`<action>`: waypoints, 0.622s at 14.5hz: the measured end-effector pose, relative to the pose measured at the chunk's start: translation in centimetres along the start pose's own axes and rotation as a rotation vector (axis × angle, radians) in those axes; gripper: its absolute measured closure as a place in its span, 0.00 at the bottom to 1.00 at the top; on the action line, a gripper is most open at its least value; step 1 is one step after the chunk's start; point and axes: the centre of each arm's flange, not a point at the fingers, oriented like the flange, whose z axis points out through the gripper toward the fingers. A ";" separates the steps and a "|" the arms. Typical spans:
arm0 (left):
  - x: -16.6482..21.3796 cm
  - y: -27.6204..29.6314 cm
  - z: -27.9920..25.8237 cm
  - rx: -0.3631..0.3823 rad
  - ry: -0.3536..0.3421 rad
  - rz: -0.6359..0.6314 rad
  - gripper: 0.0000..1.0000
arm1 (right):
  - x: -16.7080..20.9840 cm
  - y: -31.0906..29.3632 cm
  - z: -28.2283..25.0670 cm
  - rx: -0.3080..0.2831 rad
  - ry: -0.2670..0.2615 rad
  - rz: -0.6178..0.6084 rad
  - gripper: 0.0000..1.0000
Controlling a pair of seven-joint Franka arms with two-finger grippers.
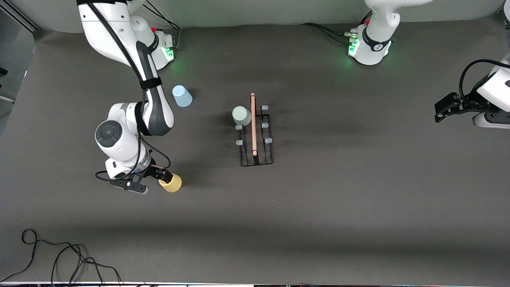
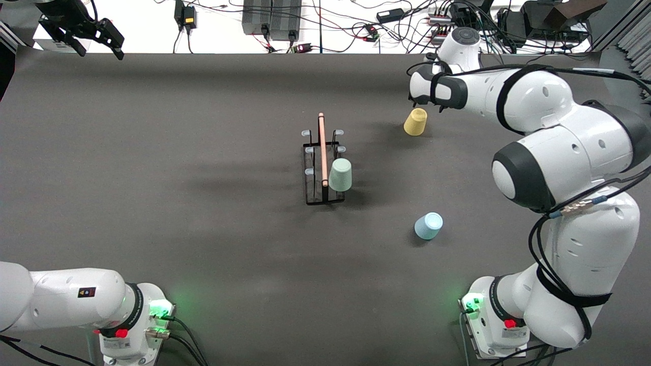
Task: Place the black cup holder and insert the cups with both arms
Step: 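Grasp the yellow cup with the right gripper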
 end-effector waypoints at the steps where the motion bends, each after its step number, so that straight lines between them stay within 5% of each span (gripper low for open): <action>1: 0.0 0.0 0.0 0.000 0.000 0.000 0.00 | 0.0 -0.1 0.4 0.010 0.004 0.011 0.00; 9: 0.0 0.0 0.0 0.000 0.000 0.001 0.00 | 0.0 -2.5 3.7 -0.001 0.009 0.001 0.00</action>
